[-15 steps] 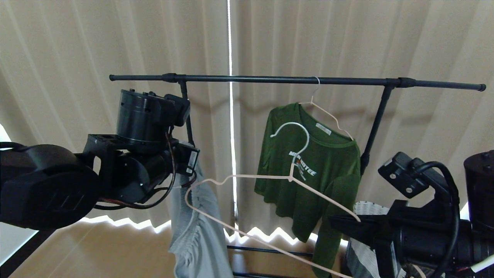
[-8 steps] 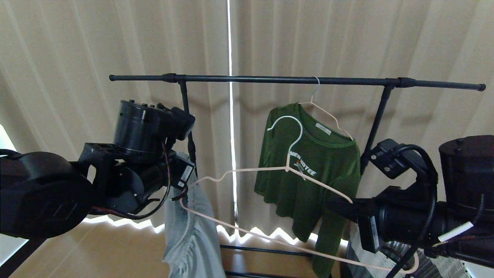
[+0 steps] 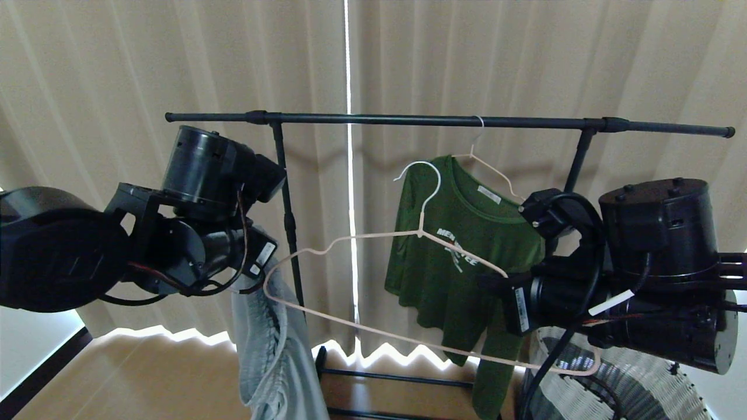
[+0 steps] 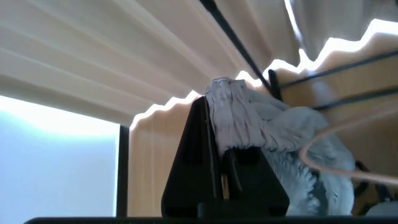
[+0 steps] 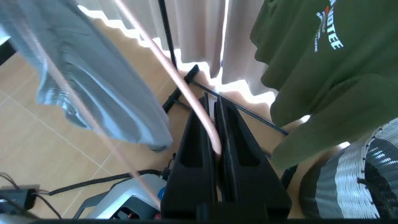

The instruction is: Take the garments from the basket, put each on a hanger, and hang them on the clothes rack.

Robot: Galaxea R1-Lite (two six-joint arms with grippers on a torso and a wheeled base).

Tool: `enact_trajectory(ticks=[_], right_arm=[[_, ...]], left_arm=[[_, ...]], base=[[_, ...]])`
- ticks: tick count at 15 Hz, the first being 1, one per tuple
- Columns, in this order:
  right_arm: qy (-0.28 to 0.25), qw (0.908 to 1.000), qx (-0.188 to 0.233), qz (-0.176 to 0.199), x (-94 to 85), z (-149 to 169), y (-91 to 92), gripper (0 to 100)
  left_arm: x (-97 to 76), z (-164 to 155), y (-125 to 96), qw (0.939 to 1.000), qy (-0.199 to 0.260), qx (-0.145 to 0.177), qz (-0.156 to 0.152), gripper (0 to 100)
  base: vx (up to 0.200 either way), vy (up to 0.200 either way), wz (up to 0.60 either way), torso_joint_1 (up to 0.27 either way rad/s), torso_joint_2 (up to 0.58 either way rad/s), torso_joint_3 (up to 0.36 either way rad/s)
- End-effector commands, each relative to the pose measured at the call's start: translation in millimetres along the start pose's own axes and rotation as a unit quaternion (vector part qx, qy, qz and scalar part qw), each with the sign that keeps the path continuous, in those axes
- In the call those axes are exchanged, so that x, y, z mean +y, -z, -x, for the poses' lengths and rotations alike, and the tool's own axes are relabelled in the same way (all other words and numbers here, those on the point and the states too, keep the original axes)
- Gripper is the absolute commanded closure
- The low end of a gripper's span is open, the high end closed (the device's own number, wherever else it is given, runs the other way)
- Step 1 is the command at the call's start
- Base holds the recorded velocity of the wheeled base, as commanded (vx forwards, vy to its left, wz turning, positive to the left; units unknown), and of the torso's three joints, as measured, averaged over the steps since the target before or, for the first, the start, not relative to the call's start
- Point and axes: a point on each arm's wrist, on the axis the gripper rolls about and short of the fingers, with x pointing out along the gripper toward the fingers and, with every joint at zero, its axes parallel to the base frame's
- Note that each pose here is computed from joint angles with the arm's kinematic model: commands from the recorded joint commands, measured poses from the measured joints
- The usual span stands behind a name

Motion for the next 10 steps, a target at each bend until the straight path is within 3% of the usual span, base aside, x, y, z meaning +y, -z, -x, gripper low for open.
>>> enact_trajectory(ticks=[1, 6, 10], right_arm=[[-0.009, 0.9999, 0.010, 0.008, 8.6, -9.1, 2.6, 100], [0.052, 0.9986, -0.004, 0.012, 21.3, -32.9, -4.8, 100], [0.085, 0.9958, -0.028, -0.017, 21.4, -33.8, -13.7, 100]], left_arm=[[0.7, -4.7, -15.9, 0.9996, -0.002, -0.009, 0.026, 100], [2.2, -2.5, -24.1, 0.9985, 0.003, -0.002, 0.055, 100], [-0.8, -3.2, -13.6, 0.9989, -0.004, 0.018, 0.044, 100]], base=[[0.000, 0.000, 0.00, 0.000, 0.00, 0.000], [0.000, 0.000, 0.00, 0.000, 0.00, 0.000], [0.000, 0.000, 0.00, 0.000, 0.00, 0.000]])
